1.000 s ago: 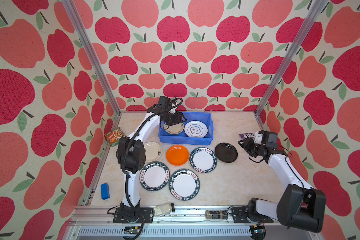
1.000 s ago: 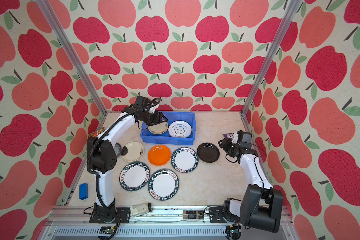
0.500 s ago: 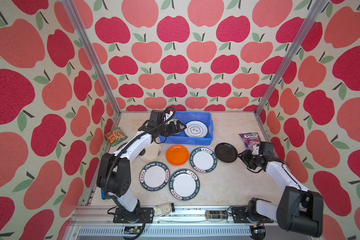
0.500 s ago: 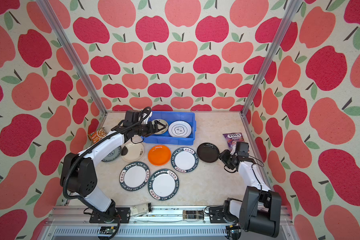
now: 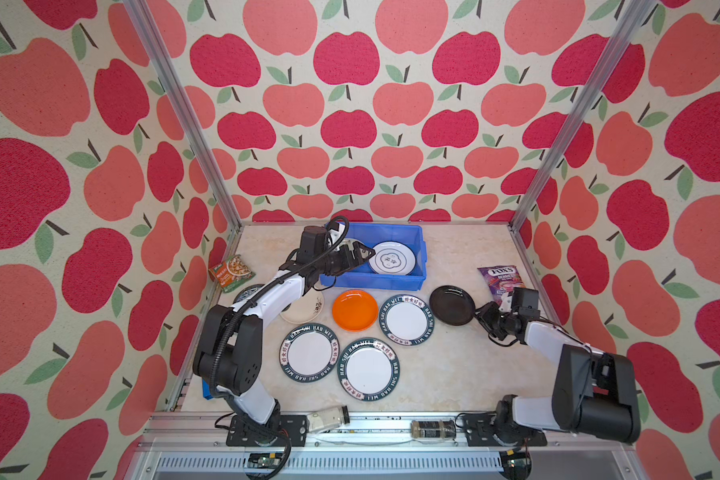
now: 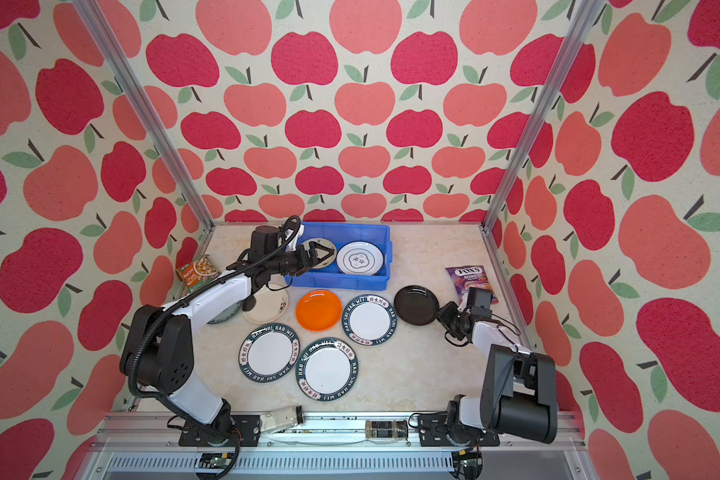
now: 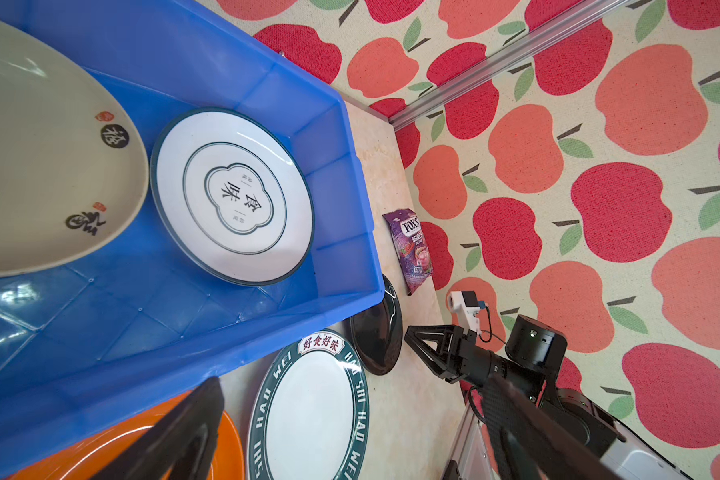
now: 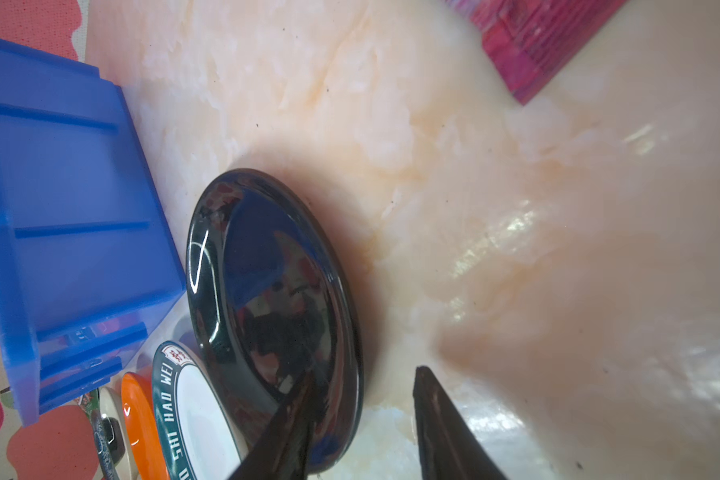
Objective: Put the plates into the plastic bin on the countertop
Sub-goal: 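Move the right gripper to the black plate's rim while the left arm draws back, then close the right gripper on the black plate's rim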
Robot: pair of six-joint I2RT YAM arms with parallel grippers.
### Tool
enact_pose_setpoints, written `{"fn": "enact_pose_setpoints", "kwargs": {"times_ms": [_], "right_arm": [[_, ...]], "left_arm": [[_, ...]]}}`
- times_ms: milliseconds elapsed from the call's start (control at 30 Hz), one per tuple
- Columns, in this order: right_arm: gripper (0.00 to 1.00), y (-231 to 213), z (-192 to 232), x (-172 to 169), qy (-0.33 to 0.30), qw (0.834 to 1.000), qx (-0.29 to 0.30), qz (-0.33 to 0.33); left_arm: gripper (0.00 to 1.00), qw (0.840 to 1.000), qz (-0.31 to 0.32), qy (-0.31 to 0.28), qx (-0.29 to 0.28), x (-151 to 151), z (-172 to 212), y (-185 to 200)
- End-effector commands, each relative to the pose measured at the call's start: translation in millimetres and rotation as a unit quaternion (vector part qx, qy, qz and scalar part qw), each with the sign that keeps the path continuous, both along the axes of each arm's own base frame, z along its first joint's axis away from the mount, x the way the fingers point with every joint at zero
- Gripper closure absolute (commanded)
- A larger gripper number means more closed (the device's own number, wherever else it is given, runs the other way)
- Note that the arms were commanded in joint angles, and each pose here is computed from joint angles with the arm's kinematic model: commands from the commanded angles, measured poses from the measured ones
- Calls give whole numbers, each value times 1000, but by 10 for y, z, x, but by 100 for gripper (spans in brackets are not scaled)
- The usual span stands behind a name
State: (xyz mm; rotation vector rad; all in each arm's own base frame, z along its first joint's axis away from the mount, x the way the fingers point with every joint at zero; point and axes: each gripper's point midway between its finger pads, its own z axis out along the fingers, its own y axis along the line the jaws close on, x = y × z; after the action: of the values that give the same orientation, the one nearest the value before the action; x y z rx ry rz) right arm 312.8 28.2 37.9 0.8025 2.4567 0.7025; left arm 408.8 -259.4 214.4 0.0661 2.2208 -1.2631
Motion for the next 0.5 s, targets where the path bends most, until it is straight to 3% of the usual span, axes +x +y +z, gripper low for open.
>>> {"fn": "enact_pose_setpoints", "kwargs": {"times_ms": [0,467], "right_arm": [[60,32,4,93,-22,1000,8,-4],[75,134,-238,119,-2,1000,14,-2]], "left_arm": [[1,999,-4,-42,6,8,259,-19],[1,999,9,-33,30,10,181,69]]}}
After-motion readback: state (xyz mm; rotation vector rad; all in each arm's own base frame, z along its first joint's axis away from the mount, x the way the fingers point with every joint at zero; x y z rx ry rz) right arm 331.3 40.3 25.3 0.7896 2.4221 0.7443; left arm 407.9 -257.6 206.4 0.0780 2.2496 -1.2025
